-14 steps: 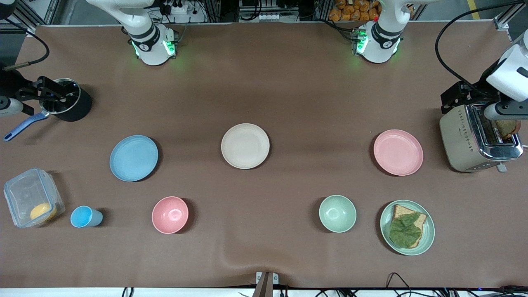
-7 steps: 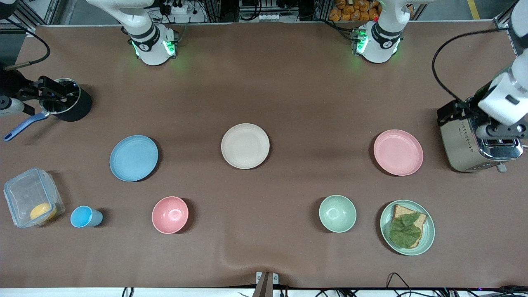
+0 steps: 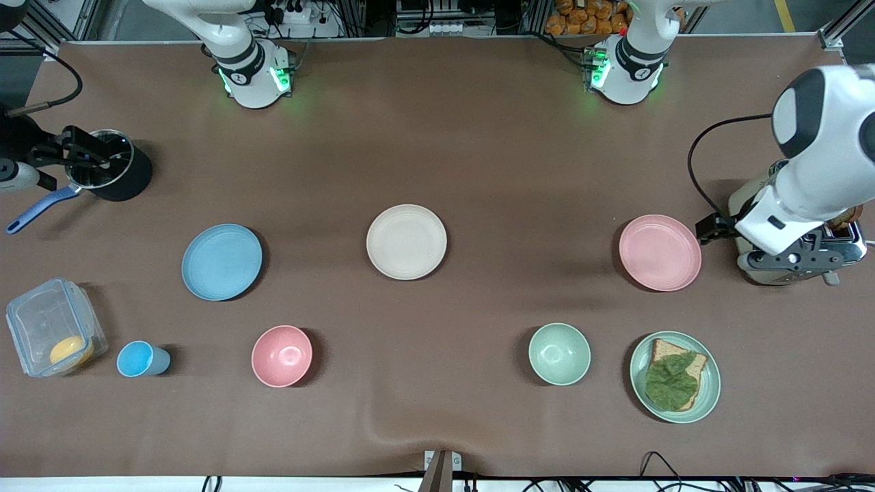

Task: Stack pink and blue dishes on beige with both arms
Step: 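Move the left gripper toward the rim of the pink plate, then grasp the pink plate rim with the left gripper and lift it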

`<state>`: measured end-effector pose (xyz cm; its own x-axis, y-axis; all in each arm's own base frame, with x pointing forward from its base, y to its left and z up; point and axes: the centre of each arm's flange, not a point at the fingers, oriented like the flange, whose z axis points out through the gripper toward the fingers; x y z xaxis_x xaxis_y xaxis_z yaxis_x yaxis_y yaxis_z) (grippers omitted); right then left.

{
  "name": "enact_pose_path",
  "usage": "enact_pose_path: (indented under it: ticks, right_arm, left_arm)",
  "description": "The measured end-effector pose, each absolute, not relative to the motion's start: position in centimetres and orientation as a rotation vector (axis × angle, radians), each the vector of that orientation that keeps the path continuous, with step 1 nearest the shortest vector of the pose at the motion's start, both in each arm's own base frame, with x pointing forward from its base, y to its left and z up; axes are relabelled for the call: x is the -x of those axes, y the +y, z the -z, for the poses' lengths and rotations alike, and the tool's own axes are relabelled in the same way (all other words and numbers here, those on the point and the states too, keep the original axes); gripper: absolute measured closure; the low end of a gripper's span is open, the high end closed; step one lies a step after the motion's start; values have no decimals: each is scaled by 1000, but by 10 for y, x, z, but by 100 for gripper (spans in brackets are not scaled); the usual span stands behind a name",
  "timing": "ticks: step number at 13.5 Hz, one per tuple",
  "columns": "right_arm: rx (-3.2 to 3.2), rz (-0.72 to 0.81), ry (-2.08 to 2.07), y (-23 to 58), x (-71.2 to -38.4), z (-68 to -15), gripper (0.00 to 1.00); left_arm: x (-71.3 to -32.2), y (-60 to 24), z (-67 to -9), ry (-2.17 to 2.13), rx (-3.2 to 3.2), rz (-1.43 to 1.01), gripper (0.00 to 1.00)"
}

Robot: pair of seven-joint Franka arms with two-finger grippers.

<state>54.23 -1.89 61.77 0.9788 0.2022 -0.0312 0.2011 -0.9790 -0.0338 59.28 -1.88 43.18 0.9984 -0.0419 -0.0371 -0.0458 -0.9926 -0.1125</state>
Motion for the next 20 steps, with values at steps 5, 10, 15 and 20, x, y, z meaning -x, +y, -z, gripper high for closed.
enact_pose_path:
  ticks: [5, 10, 15, 20]
  right_arm:
    - [3095, -56, -313, -20, -542, -618, 0]
    - [3095, -56, -313, -20, -542, -618, 0]
    - [3095, -56, -313, -20, -542, -618, 0]
    - [3095, -55, -316, -19, -542, -618, 0]
  left_arm:
    - [-590, 41, -332, 34, 3046, -141, 0]
    - [-588, 54, -272, 13, 3055, -250, 0]
    - [-585, 77, -216, -18, 3055, -296, 0]
    - [-583, 85, -193, -32, 3061, -301, 11]
